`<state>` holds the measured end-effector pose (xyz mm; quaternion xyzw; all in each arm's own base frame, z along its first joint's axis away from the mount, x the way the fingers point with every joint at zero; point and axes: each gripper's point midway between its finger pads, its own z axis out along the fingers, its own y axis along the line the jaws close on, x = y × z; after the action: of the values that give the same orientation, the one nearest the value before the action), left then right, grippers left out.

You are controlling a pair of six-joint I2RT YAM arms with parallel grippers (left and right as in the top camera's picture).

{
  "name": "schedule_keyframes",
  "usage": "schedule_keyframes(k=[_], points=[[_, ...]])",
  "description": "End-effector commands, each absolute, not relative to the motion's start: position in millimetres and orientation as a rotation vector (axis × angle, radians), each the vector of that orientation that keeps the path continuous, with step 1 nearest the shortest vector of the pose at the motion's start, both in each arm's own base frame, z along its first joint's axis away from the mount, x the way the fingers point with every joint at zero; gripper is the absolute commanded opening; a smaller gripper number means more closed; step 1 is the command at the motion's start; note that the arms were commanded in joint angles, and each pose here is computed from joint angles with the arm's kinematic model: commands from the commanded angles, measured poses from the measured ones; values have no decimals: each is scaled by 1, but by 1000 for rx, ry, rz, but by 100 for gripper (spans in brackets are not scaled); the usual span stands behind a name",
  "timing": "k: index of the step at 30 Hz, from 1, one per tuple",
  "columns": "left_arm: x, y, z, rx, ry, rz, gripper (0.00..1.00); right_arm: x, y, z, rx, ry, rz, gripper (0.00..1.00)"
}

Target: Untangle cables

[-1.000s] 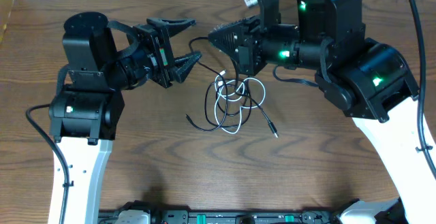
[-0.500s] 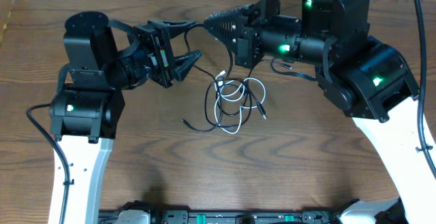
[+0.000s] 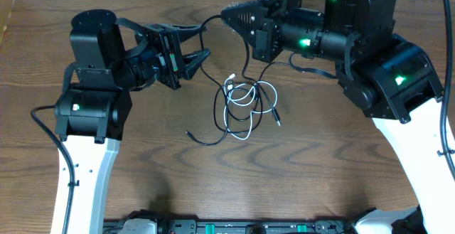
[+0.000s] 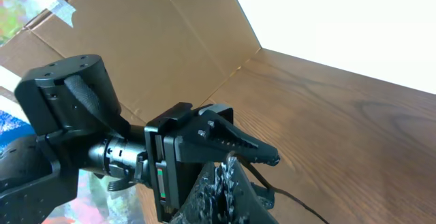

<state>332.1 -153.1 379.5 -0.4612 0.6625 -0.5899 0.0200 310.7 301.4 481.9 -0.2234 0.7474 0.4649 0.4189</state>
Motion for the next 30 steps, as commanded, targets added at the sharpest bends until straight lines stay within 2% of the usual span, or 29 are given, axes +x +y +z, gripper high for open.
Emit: schedule_keyframes(k=[1,7,9,15,17,30], points=[[334,-153,377,-1436,2061,-1828,44,310,299,486,-552,1861,1167,1],[335,-153,375,-1436,2064,-1826,43,310,299,486,-553,1859,1167,1],[335,-153,375,-1437,2064,-1825,36,310,299,486,-553,1859,1167,1],[337,-151,374,-1445,2056,-1813,33,310,299,486,-553,1862,1167,1],[340,-149,373,-1443,2043,-1788,29,310,299,485,-552,1866,1166,1],[341,-148,372,-1449,2036,-1780,28,309,299,482,-553,1880,1167,1]])
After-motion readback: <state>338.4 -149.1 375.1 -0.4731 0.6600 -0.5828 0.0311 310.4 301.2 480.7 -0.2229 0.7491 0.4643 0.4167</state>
